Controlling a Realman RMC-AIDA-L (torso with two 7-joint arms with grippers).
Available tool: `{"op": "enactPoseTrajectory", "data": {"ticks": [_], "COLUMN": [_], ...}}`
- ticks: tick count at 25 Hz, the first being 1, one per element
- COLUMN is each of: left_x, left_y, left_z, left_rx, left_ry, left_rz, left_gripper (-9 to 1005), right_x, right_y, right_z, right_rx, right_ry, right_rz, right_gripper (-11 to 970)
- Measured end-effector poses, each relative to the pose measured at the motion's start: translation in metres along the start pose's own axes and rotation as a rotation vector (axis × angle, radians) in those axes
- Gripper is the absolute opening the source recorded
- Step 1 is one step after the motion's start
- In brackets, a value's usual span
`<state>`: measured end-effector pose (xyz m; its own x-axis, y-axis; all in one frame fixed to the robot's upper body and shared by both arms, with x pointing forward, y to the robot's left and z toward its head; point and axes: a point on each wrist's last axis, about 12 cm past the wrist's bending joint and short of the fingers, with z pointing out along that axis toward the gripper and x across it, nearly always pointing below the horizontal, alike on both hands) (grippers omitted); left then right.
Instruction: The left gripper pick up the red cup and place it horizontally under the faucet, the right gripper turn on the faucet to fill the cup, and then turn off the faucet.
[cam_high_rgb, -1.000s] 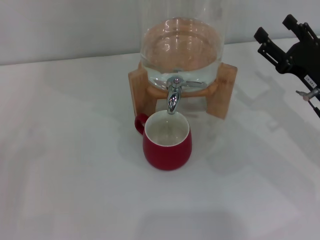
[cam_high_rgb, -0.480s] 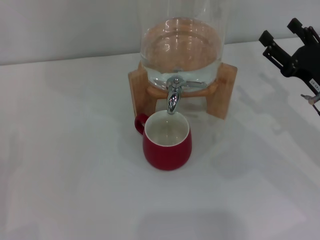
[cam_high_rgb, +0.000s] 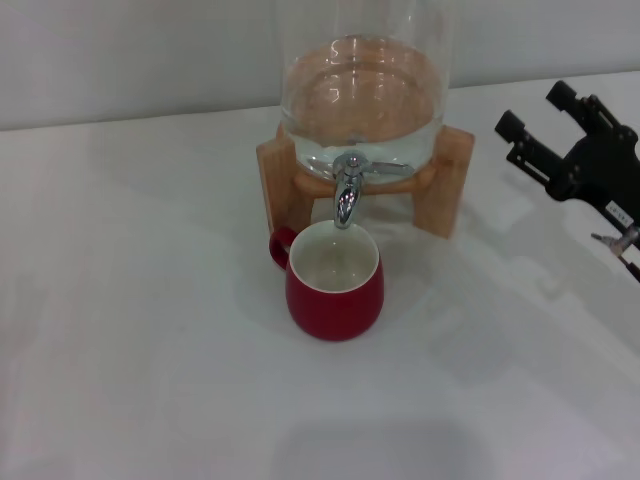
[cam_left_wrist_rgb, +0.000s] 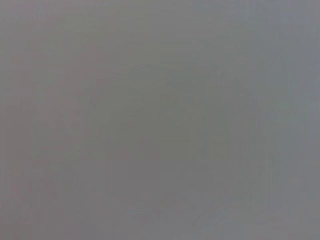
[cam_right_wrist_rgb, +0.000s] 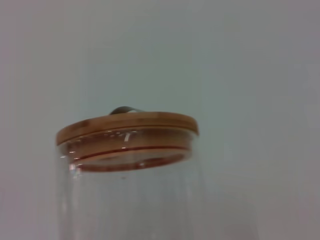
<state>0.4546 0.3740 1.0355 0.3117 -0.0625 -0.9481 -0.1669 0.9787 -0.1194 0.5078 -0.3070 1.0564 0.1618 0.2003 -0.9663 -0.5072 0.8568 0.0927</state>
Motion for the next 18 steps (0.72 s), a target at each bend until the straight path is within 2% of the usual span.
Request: {"op": "enactPoseTrajectory", "data": {"ticks": [5, 18], "left_x": [0.001, 0.002], "left_y": [0.001, 0.0], "left_z": [-0.001, -0.003], "left_rx": [-0.005, -0.005], "left_ry": [0.007, 0.012], "left_rz": [0.0, -0.001], "left_gripper": [893, 892], "right_x": [0.003, 0.008], "right_y": [0.01, 0.027], "right_z": [-0.008, -0.001], "right_rx": [-0.071, -0.224], "right_ry": [0.015, 0.071], "right_rz": [0.018, 0.074], "right_gripper": [853, 853]}}
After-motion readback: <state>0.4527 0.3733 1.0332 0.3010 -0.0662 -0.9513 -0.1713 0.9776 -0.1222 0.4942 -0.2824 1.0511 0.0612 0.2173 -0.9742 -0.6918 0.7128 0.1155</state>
